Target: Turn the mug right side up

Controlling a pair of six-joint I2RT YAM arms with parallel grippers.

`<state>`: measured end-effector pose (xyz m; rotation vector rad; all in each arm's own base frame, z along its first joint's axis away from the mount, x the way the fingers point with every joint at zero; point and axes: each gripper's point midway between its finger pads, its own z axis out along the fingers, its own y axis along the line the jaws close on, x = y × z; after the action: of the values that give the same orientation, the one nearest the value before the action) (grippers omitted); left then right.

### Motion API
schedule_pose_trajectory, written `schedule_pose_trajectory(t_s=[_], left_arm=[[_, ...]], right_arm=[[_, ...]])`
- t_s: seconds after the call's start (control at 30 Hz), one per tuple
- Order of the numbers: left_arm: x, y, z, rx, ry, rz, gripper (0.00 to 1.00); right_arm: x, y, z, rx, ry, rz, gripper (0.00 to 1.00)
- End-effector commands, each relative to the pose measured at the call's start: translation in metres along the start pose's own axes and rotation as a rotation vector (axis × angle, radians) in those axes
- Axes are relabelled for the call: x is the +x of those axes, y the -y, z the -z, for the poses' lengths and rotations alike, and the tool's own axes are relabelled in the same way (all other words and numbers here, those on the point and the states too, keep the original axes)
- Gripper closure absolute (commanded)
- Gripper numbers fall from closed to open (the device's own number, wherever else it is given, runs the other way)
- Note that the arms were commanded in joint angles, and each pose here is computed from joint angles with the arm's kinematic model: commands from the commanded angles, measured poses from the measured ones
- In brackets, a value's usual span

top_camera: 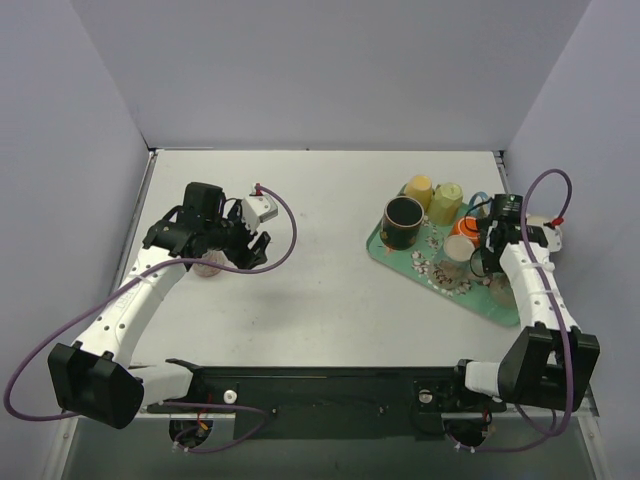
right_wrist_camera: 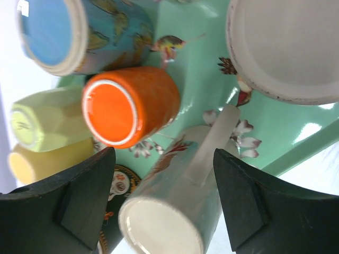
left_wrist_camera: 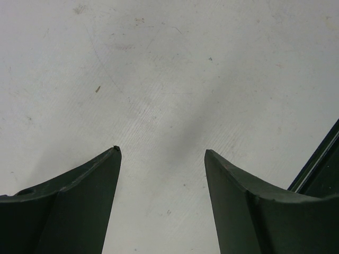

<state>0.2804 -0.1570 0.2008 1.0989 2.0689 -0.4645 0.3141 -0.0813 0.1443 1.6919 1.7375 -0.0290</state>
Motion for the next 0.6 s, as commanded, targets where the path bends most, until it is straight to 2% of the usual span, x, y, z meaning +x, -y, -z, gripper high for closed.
schedule_pose_trajectory(t_s=[0.0, 0.43, 0.57], left_arm=[[-0.012, -0.001, 0.002, -0.007, 0.045, -0.021, 0.25], [-0.013, -0.002, 0.002, -0.010, 0.048, -0.021, 0.25], [-0.011, -0.001, 0.004, -0.011, 0.043, -0.025, 0.25]], right_arm=[[0.021, 0.018, -0.013, 0.073, -0.052, 0.030, 0.30], [0.075, 0.002, -0.016, 0.025, -0.158, 0.048, 0.31], [0.075, 0.004, -0.022, 0.037, -0.142, 0.057, 0.31]])
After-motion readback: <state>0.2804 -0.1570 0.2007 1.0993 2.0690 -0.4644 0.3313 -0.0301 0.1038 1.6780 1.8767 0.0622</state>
